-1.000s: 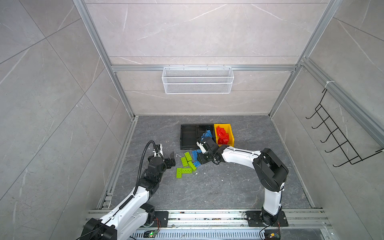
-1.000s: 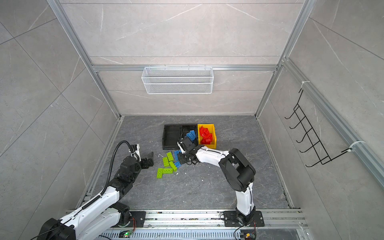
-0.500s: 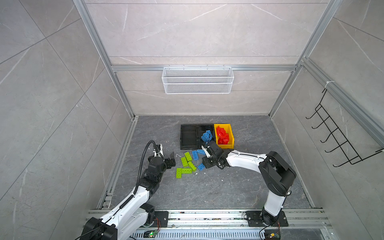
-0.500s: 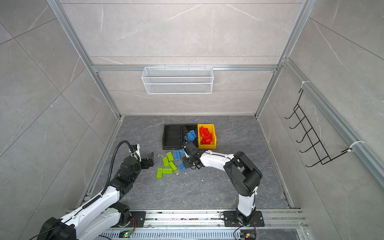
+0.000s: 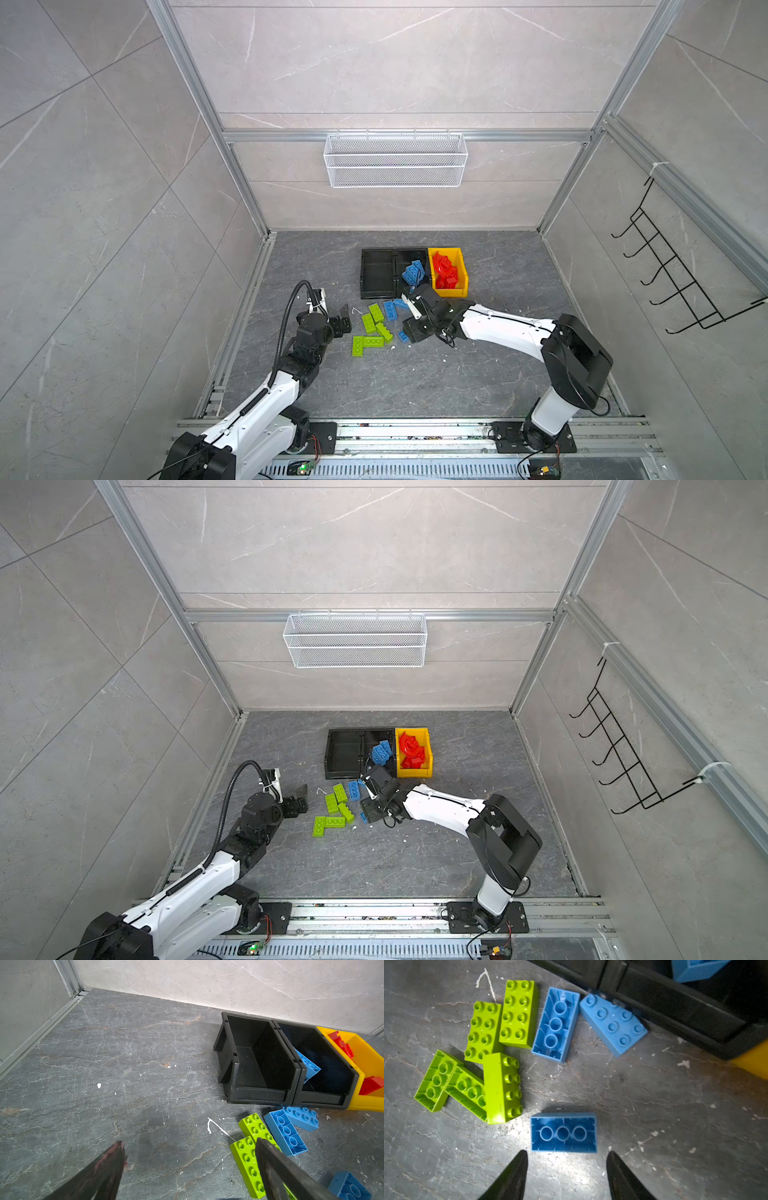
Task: Sort the legos into containers by color
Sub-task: 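Lower the right gripper and grasp another blue rectangular brick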
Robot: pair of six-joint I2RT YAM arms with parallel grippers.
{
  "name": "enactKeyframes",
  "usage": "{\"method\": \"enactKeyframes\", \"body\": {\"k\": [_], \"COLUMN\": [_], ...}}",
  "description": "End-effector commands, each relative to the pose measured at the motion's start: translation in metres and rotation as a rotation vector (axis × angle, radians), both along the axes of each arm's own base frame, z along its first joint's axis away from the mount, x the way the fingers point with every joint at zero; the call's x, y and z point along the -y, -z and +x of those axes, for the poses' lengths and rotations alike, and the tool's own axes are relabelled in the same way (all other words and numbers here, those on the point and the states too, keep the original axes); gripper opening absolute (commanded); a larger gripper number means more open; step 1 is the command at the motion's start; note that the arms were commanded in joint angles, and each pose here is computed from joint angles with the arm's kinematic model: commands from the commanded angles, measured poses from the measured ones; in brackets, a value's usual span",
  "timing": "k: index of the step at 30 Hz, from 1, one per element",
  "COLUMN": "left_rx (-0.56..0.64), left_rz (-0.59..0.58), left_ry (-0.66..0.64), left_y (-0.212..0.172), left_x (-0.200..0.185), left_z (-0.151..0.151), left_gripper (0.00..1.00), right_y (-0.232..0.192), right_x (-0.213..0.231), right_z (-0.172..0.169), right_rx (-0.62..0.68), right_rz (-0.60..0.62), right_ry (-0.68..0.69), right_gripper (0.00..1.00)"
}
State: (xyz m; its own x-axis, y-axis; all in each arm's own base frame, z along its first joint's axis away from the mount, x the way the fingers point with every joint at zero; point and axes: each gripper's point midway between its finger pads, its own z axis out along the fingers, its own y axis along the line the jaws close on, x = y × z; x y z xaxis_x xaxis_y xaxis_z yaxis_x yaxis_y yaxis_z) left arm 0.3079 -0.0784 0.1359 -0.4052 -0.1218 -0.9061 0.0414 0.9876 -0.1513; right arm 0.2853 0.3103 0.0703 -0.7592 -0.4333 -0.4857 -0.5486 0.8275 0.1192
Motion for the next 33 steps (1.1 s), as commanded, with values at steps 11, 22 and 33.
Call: {"method": "enactKeyframes", "body": {"k": [11, 22, 33], "left_rx": [0.059, 0.064, 0.061], "left_rz": [-0.022, -0.021, -0.018], "left_ry": [0.009, 0.006, 0.003], "left_y": [-0.016, -0.017, -0.016], "left_x": [0.003, 0.002, 0.002], "left_z": [0.005, 0.004, 0.005], "left_gripper": [0.99, 0.99, 0.99], "right_y": [0.02, 0.036, 0.045], "right_x": [-0.004, -0.006, -0.002], "right_z": [0.001, 0.006, 0.004], "right_rx": [0.018, 0.005, -0.009], "right_rz": [-0.225, -0.261, -0.289], "right_ry": [-0.036, -0.026, -0.024], "right_gripper": [0.69, 0.74, 0.69]}}
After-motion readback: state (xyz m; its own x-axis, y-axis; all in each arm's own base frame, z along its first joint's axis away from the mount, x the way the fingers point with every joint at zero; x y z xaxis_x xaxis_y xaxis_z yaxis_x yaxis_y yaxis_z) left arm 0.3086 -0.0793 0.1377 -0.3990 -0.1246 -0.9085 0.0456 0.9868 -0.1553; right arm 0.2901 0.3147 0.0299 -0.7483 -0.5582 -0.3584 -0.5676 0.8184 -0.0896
